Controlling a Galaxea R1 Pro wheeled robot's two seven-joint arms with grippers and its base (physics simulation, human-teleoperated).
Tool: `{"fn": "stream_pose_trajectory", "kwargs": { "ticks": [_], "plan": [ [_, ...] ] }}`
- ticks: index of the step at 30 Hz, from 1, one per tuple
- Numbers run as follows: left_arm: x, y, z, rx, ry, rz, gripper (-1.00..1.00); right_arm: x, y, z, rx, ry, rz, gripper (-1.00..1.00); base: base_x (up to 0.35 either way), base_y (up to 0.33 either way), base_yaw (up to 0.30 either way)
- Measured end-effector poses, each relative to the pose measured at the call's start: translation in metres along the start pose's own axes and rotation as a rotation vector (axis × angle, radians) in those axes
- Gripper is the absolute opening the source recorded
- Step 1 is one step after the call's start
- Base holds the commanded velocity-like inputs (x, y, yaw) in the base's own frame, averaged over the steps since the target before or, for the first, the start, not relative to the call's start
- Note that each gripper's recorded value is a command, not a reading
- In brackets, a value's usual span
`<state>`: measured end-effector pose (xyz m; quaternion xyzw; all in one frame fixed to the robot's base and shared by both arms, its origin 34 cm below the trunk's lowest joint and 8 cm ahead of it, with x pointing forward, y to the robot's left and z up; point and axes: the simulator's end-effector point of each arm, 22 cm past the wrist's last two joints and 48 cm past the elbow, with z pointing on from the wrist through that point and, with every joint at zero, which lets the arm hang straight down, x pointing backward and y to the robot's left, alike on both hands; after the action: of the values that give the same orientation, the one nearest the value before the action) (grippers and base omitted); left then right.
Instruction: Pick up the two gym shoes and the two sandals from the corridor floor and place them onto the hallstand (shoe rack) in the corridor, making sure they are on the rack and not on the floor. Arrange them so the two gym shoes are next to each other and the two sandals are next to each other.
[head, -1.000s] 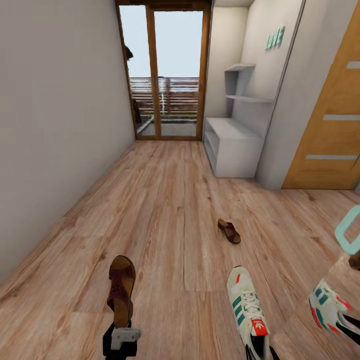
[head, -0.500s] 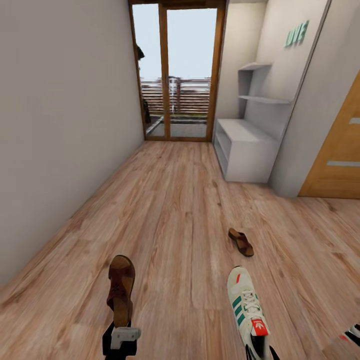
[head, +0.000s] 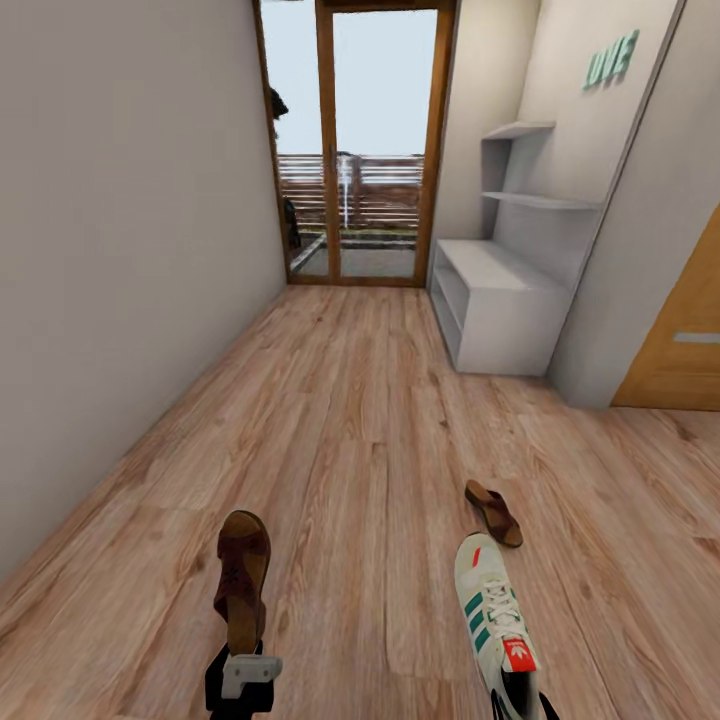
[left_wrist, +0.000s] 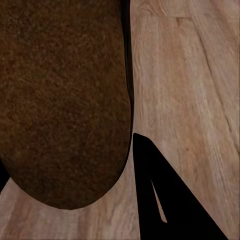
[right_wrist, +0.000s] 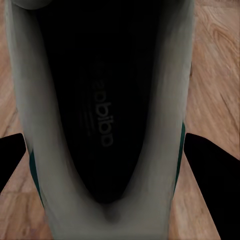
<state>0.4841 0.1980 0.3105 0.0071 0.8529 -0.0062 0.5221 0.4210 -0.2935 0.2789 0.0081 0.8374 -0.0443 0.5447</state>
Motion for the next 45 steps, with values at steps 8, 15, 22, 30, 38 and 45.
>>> {"fn": "stream_pose_trajectory", "kwargs": {
  "ticks": [8,15,22,30,38,45],
  "plan": [
    [-0.0001,-0.0005,0.0000,0.001,-0.001,0.002,-1.00,0.0000,0.0001,0.0000,0.000,0.000,0.000,-1.00,0.339,0.000,0.067],
    [0.0003,-0.0006,-0.0002,0.002,0.000,0.002,-1.00,0.0000,0.0001,0.0000,0.000,0.000,0.000,-1.00,0.339,0.000,0.210],
    [0.0008,-0.0007,-0.0003,0.002,0.002,0.002,-1.00,0.0000,0.0001,0.0000,0.000,0.000,0.000,-1.00,0.339,0.000,0.217],
    [0.0006,-0.0007,-0.0001,0.002,0.002,0.002,-1.00,0.0000,0.0000,0.0000,0.000,0.000,0.000,-1.00,0.339,0.000,0.018],
    [0.0006,-0.0004,-0.0001,0.001,0.002,0.001,-1.00,0.0000,0.0000,0.0000,0.000,0.000,0.000,-1.00,0.339,0.000,0.000],
    [0.0006,0.0000,-0.0001,0.000,0.002,0.000,-1.00,0.0000,0.0000,0.0000,0.000,0.000,0.000,-1.00,0.339,0.000,0.000]
  ]
}}
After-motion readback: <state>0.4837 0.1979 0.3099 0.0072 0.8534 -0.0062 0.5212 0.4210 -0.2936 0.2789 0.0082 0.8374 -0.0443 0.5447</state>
